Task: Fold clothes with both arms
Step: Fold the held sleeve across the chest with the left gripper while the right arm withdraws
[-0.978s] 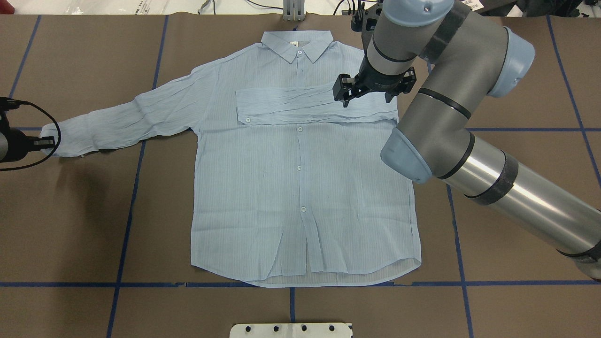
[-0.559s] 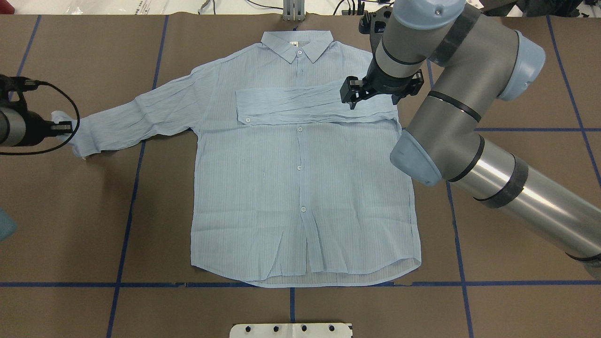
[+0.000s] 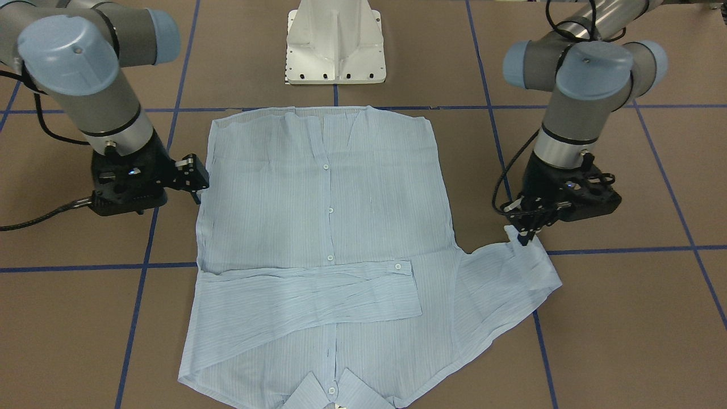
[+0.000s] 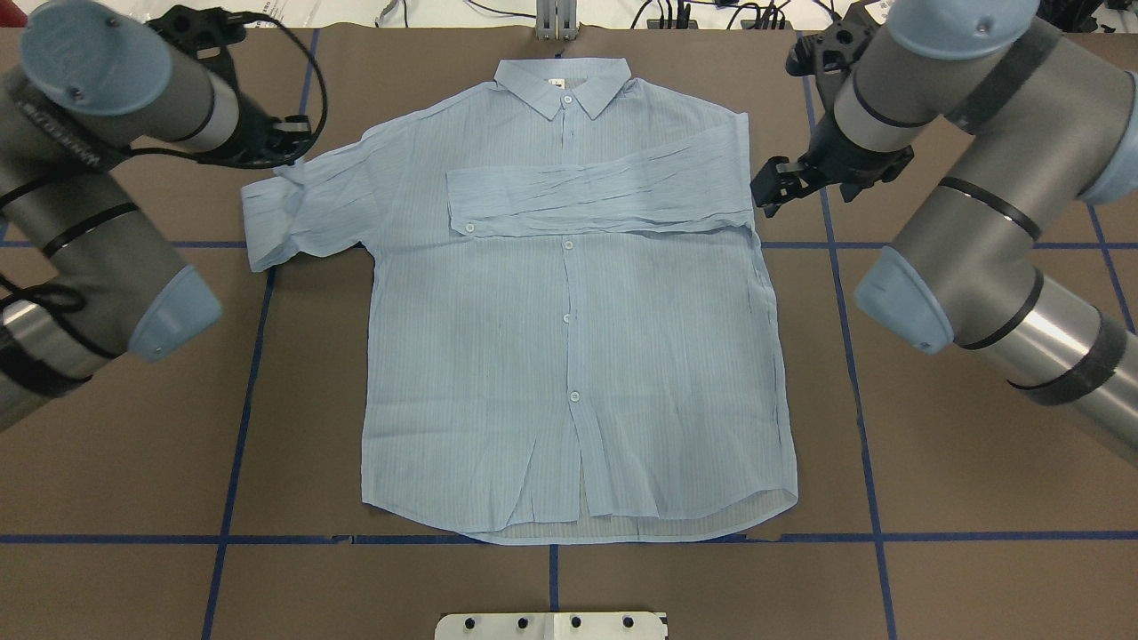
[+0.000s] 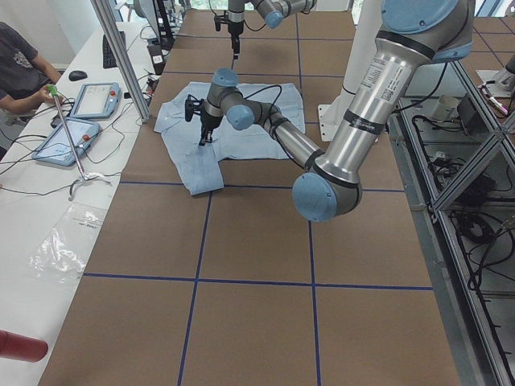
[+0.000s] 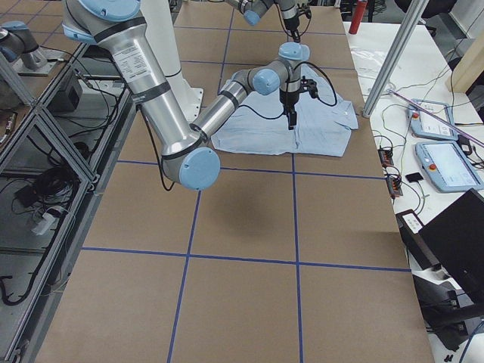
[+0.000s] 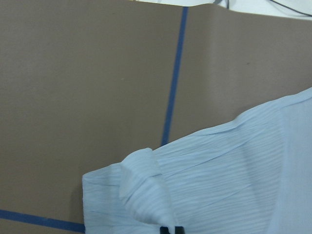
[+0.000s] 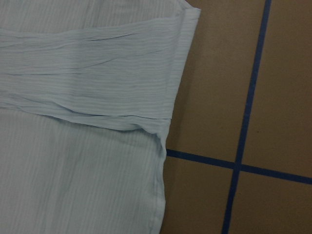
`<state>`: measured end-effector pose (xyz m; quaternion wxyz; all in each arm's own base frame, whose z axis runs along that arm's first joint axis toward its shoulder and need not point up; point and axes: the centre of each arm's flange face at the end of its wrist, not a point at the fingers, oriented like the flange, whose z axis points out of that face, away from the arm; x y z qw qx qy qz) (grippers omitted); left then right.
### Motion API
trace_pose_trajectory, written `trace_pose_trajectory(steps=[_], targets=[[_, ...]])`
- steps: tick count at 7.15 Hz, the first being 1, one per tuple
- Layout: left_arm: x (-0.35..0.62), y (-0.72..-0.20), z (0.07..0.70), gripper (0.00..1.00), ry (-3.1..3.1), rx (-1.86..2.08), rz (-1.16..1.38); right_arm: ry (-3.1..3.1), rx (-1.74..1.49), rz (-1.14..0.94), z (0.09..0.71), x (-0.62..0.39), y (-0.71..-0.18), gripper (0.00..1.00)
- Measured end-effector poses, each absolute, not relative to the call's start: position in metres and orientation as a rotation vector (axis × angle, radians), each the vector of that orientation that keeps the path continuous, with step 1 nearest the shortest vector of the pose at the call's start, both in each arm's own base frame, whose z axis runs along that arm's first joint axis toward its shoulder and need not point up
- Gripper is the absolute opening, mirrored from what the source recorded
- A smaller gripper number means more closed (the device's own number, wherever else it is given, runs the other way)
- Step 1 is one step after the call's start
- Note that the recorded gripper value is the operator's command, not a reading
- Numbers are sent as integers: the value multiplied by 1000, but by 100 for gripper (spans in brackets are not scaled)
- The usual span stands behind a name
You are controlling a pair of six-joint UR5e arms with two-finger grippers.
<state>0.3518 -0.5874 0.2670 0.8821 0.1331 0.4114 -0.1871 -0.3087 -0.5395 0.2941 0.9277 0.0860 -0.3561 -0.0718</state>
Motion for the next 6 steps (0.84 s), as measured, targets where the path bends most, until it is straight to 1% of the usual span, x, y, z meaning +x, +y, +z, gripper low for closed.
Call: trace_pose_trajectory(steps=[2,3,4,6], targets=[[407,-625,151,0,999,181,-517,-709,152,-185,347,-255,-538,100],[440,-631,103,0,1088,131,-577,-705,141,-199,369,-230,-538,100],[475,-626,72,0,1170,78,-616,-701,134,-211,385,-213,-539,100],[526,-605,60,0,1233,-6,-644,-697,129,-217,396,-201,-540,100]])
